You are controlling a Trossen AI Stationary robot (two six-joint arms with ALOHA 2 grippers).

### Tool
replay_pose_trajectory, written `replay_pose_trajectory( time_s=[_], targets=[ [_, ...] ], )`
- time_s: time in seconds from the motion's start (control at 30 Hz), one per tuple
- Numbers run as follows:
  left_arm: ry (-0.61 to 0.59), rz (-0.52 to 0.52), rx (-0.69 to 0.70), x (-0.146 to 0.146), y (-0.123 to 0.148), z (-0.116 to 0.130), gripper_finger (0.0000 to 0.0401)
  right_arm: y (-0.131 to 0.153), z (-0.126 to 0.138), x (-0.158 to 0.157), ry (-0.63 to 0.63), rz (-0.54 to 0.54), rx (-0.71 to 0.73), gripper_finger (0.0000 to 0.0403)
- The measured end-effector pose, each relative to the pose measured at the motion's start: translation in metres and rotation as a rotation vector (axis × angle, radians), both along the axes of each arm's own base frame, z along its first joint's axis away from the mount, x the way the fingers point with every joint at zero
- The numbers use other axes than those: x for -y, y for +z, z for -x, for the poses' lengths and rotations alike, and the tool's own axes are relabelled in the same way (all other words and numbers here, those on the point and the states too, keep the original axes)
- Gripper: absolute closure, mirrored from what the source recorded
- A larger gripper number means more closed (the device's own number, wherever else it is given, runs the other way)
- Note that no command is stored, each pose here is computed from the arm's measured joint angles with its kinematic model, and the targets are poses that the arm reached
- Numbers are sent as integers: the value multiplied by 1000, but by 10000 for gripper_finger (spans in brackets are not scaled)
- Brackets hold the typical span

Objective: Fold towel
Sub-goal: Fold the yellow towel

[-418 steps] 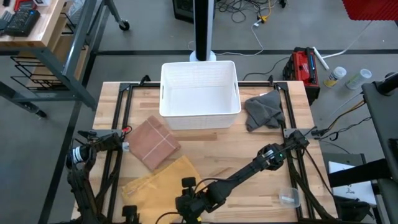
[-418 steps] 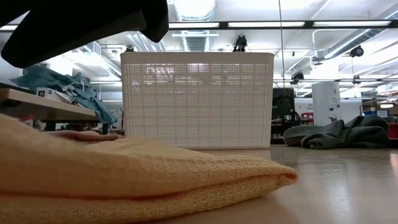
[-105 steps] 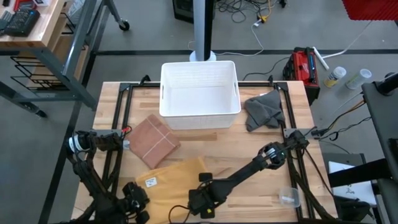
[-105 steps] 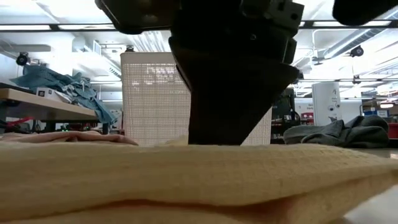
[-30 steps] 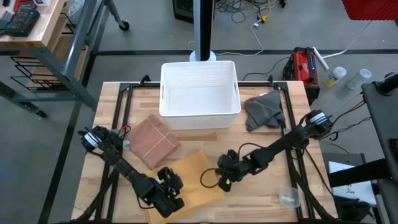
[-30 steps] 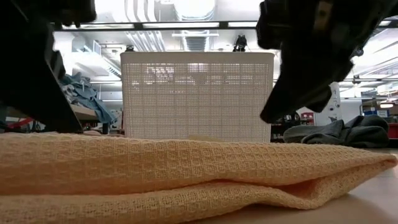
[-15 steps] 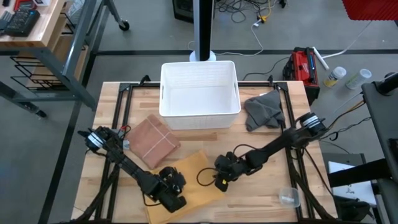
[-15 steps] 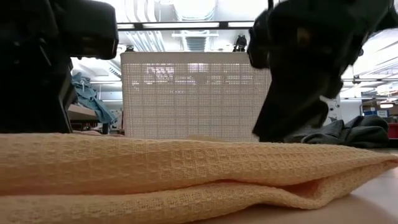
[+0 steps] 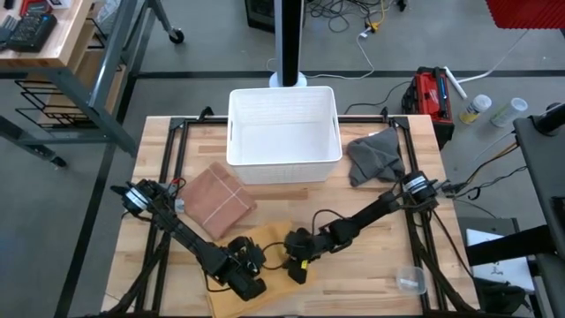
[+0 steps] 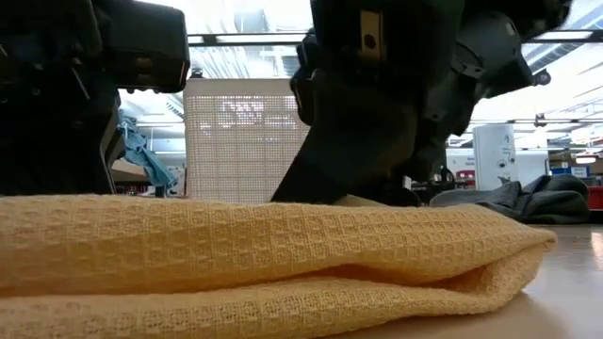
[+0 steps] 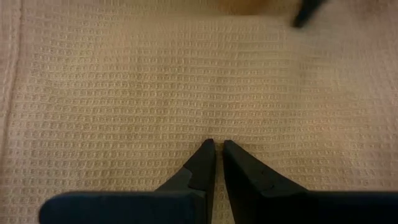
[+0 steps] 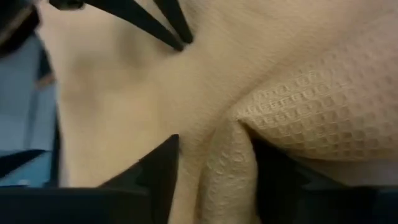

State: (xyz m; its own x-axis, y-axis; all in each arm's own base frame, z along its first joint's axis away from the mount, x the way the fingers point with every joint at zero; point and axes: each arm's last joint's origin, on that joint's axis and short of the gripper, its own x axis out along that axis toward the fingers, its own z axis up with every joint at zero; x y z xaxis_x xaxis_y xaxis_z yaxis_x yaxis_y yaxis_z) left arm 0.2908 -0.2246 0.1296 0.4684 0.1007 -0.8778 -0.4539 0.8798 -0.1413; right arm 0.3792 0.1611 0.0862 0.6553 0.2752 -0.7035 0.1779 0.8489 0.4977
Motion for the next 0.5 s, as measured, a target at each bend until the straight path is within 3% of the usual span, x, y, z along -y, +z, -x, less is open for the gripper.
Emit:
replay_pose_trajectory(
  time_s=[0.17, 0.2, 0.3, 0.5],
  targets=[
    [-49, -52, 33, 6, 12, 4, 376, 19, 2, -5, -26, 221, -129, 374],
    [-59, -51, 40, 9, 18, 5, 376, 25, 2, -6, -33, 275, -150, 386],
    [-87, -72, 15, 16, 33, 16, 377, 47, 6, -9, -61, 412, -245, 390],
    [-166, -107, -36, 37, 32, 47, 380, 91, 15, -16, -130, 666, -350, 398]
  ],
)
